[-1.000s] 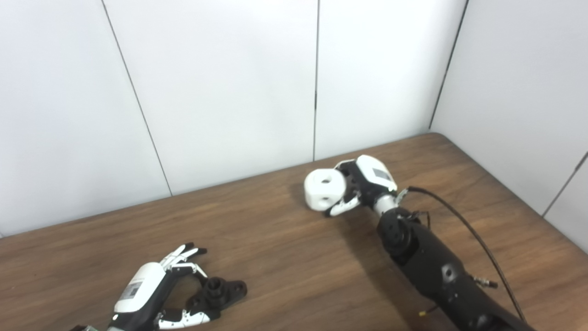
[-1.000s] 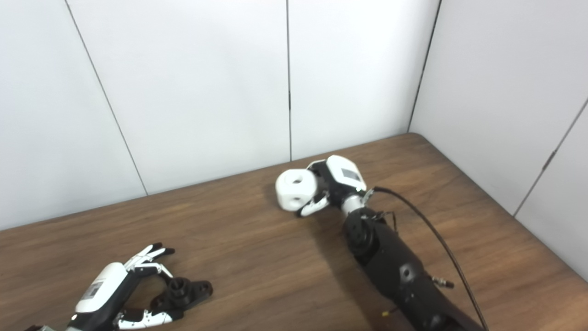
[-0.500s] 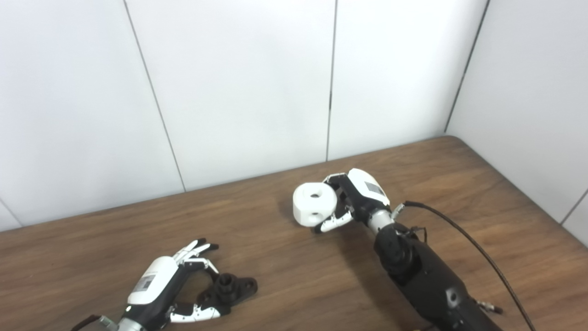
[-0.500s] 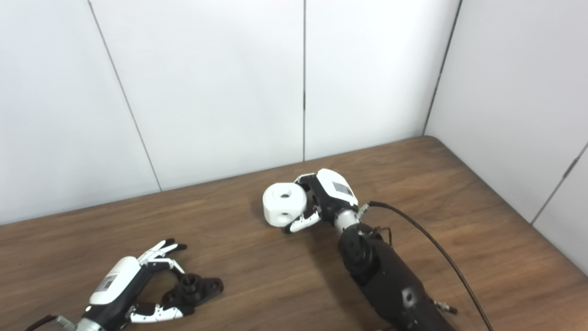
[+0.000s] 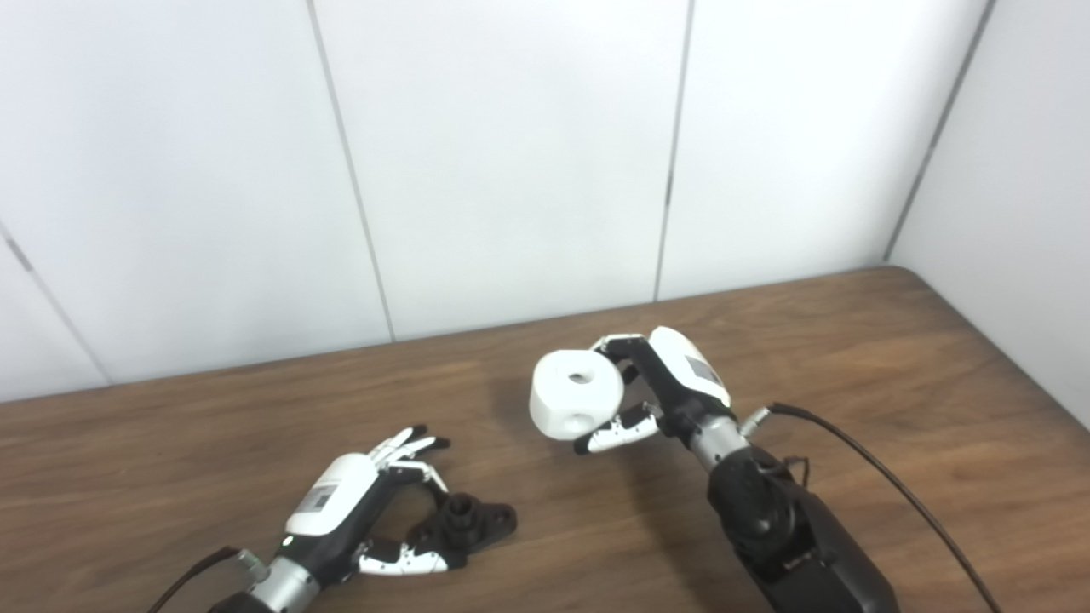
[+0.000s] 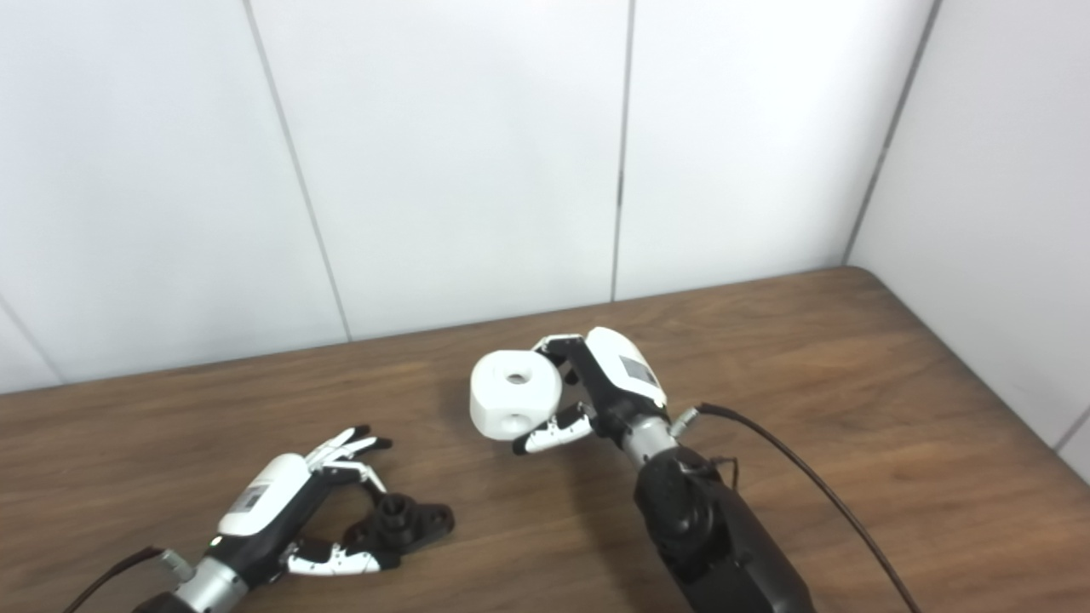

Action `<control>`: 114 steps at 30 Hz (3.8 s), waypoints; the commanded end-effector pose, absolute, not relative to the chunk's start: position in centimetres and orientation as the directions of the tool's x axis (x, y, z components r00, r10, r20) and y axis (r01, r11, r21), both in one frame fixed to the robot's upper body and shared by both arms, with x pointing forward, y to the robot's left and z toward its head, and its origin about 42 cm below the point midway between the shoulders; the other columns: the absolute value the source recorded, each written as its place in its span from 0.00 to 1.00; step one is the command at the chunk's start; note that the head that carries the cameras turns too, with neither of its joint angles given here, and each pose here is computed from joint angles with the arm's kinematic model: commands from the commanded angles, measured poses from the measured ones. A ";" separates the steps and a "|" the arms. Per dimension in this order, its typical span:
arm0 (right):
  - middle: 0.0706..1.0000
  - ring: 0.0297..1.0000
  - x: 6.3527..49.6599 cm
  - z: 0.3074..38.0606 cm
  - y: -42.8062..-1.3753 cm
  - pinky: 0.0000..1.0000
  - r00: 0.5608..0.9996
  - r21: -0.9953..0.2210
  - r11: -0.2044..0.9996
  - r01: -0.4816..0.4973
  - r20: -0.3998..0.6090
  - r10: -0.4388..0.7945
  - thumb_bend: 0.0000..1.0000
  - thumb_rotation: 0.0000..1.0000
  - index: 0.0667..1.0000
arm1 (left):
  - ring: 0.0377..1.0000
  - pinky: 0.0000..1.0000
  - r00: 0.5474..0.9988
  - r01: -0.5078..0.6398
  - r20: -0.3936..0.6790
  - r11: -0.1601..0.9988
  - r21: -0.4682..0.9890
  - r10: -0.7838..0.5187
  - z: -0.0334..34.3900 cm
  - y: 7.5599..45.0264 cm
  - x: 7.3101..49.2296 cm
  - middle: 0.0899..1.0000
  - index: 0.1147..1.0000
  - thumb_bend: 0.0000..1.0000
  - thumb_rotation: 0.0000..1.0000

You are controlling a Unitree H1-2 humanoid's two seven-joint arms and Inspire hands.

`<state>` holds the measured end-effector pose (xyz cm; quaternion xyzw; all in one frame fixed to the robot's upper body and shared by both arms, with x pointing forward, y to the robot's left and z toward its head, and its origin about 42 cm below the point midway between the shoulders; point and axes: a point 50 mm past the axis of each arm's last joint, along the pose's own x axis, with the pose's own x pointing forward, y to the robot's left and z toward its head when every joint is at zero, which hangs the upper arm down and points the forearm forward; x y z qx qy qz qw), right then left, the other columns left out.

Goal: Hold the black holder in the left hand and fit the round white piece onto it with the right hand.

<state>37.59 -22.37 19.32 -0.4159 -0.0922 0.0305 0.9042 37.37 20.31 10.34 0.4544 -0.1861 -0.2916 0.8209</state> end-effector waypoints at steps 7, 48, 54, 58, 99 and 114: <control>0.69 0.72 36.4 22.6 -20.5 0.62 0.940 -0.735 0.678 0.022 0.246 0.237 0.52 0.13 0.44 | 0.98 0.95 0.717 0.522 -0.255 0.257 0.813 -0.648 3.1 18.8 32.6 0.89 0.42 0.52 0.05; 0.68 0.70 35.4 23.3 -14.4 0.61 0.867 -0.762 0.630 -0.146 0.208 0.453 0.52 0.13 0.44 | 0.99 0.96 0.717 0.526 -0.255 0.263 0.809 -0.648 3.5 16.6 32.1 0.89 0.42 0.52 0.05; 0.69 0.70 35.6 22.6 -14.2 0.61 0.867 -0.787 0.595 -0.163 0.174 0.467 0.52 0.13 0.44 | 0.99 0.96 0.718 0.528 -0.254 0.269 0.805 -0.649 3.6 16.6 32.1 0.89 0.42 0.52 0.05; 0.69 0.70 35.9 22.2 -14.3 0.61 0.862 -0.803 0.570 -0.175 0.155 0.483 0.52 0.13 0.44 | 0.99 0.96 0.718 0.526 -0.252 0.268 0.807 -0.649 3.6 16.7 32.1 0.89 0.42 0.52 0.05; 0.69 0.70 36.4 23.3 -17.0 0.63 0.856 -0.861 0.483 -0.162 0.121 0.503 0.52 0.13 0.45 | 0.99 0.97 0.719 0.531 -0.261 0.268 0.804 -0.644 3.8 16.8 31.7 0.90 0.42 0.52 0.05; 0.69 0.71 36.6 24.3 -17.4 0.64 0.849 -0.876 0.459 -0.152 0.123 0.515 0.52 0.13 0.45 | 0.99 0.95 0.721 0.527 -0.252 0.274 0.805 -0.646 3.8 16.4 31.7 0.90 0.42 0.52 0.05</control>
